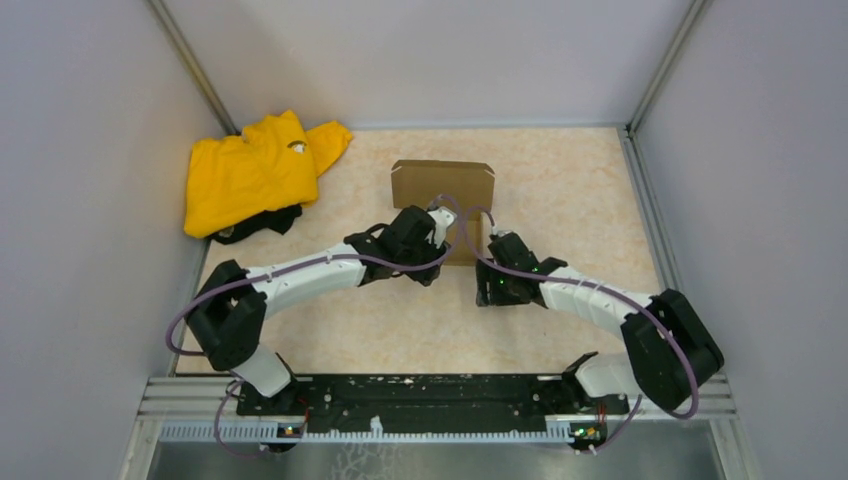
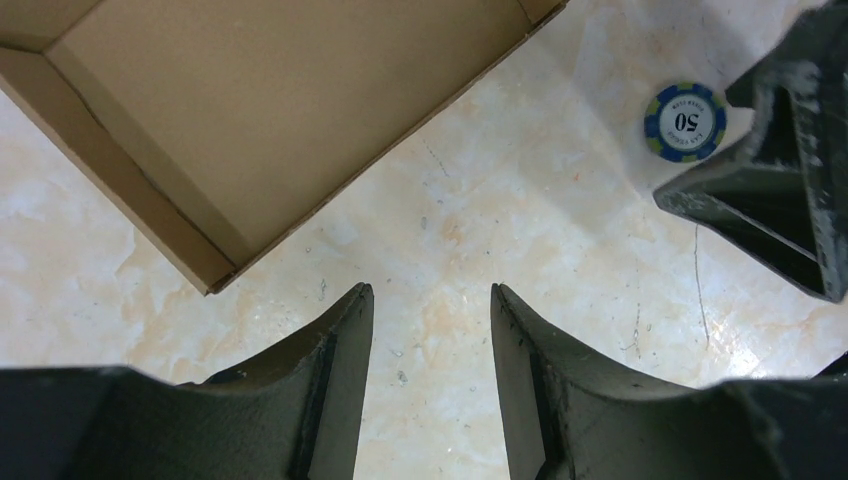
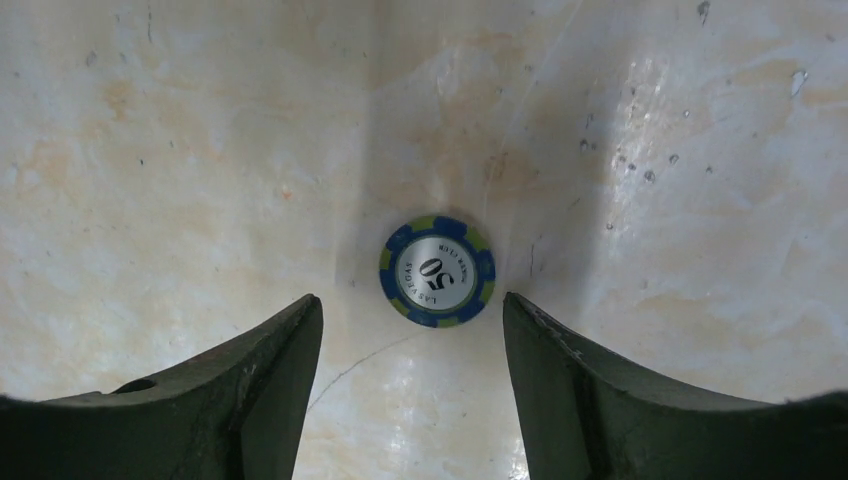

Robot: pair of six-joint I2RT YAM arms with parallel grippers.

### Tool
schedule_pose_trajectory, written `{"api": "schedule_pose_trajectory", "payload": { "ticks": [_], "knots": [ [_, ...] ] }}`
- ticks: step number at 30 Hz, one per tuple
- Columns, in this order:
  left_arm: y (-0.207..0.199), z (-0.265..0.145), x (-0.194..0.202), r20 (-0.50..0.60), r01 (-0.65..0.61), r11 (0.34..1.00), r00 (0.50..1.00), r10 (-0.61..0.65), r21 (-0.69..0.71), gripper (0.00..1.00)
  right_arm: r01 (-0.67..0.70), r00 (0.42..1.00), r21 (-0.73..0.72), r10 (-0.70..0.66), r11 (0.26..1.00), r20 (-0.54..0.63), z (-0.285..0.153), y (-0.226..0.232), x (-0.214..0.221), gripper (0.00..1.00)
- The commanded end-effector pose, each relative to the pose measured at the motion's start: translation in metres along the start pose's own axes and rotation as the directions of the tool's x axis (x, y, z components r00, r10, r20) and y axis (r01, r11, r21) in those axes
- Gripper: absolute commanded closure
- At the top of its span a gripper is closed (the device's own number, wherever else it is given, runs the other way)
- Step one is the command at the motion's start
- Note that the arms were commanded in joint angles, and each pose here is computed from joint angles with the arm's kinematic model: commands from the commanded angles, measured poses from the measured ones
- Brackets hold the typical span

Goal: Fold the paper box

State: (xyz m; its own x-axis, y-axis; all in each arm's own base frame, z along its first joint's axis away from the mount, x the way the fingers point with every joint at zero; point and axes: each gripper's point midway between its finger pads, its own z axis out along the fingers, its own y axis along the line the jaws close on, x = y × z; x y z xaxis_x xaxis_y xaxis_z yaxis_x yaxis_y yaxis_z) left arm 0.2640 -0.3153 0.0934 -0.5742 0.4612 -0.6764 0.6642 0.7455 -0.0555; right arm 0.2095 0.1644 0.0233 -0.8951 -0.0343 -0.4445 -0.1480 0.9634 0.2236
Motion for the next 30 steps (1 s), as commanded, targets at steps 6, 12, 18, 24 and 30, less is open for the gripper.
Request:
{"api": "schedule_pose_trajectory", "payload": {
  "ticks": [6, 12, 18, 24, 30],
  "knots": [
    [0.002, -0.016, -0.003, 0.062, 0.017, 1.000, 0.998, -0.017, -0.004, 0.47, 0.032, 0.998, 0.136, -0.039, 0.990, 0.050, 0.014, -0.008, -0.022, 0.38],
    [0.003, -0.019, -0.001, 0.068, 0.022, 1.000, 0.997, -0.021, -0.007, 0.47, 0.050, 0.997, 0.159, -0.057, 0.986, 0.041, 0.004, -0.012, -0.013, 0.41],
    [0.008, -0.021, -0.001, 0.075, 0.029, 0.999, 0.997, -0.028, -0.016, 0.46, 0.052, 0.998, 0.160, -0.058, 0.986, 0.035, -0.001, -0.015, -0.003, 0.44],
    [0.011, -0.023, -0.001, 0.075, 0.035, 0.999, 0.997, -0.033, -0.020, 0.46, 0.068, 0.998, 0.189, -0.070, 0.980, 0.007, 0.006, -0.016, 0.002, 0.44],
    [0.014, -0.024, 0.001, 0.077, 0.040, 0.999, 0.996, -0.038, -0.020, 0.45, 0.081, 0.997, 0.196, -0.083, 0.977, 0.003, 0.011, -0.012, -0.001, 0.44]
  ]
}}
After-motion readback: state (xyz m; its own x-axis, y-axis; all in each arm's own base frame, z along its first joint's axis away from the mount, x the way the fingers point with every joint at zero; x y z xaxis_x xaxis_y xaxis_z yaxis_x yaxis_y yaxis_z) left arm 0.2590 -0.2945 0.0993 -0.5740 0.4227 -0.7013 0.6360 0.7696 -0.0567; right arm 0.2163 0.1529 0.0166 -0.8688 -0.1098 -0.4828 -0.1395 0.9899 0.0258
